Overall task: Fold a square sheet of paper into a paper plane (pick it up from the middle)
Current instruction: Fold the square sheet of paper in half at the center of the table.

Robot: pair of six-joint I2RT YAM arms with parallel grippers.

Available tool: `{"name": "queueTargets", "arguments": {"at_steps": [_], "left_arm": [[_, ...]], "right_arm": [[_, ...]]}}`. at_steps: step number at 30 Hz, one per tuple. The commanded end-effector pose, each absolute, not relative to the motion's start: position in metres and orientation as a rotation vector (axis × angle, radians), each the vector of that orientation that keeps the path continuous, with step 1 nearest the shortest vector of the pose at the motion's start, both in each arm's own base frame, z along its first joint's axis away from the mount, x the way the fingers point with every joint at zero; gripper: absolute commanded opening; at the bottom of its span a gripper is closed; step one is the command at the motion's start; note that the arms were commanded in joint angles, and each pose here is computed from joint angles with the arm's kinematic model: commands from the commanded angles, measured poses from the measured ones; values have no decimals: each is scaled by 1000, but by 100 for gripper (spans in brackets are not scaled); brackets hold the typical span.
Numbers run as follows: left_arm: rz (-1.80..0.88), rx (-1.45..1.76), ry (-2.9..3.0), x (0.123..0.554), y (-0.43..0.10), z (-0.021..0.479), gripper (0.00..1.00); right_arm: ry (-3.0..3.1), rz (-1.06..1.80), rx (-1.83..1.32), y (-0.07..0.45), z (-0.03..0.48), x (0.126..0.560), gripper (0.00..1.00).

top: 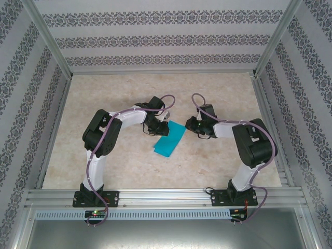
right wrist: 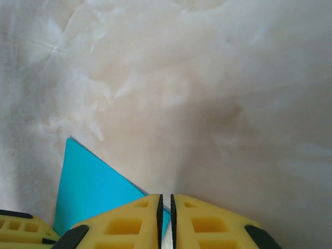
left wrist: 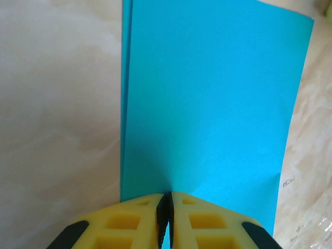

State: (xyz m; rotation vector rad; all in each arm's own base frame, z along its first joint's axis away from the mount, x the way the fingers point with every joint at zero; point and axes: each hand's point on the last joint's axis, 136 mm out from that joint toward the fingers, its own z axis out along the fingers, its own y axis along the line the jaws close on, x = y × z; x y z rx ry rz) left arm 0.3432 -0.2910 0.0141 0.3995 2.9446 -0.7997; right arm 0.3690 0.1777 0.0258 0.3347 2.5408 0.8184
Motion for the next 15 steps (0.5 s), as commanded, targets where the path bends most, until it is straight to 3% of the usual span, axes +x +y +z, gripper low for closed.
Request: {"name": "queueTargets", "arguments": {"at_steps": [1,7,15], "left_arm": [[-431,372,3153,317,-239,-47,17],[-440,373,3151,318,-241,-45,17],[-437,381,3149,319,-241,-44,17]], "right_arm": [[2505,849,269,192,48,359,15],[2525,993,231,238,50,329,16],[2634,999,253,250,13,308,15]]}}
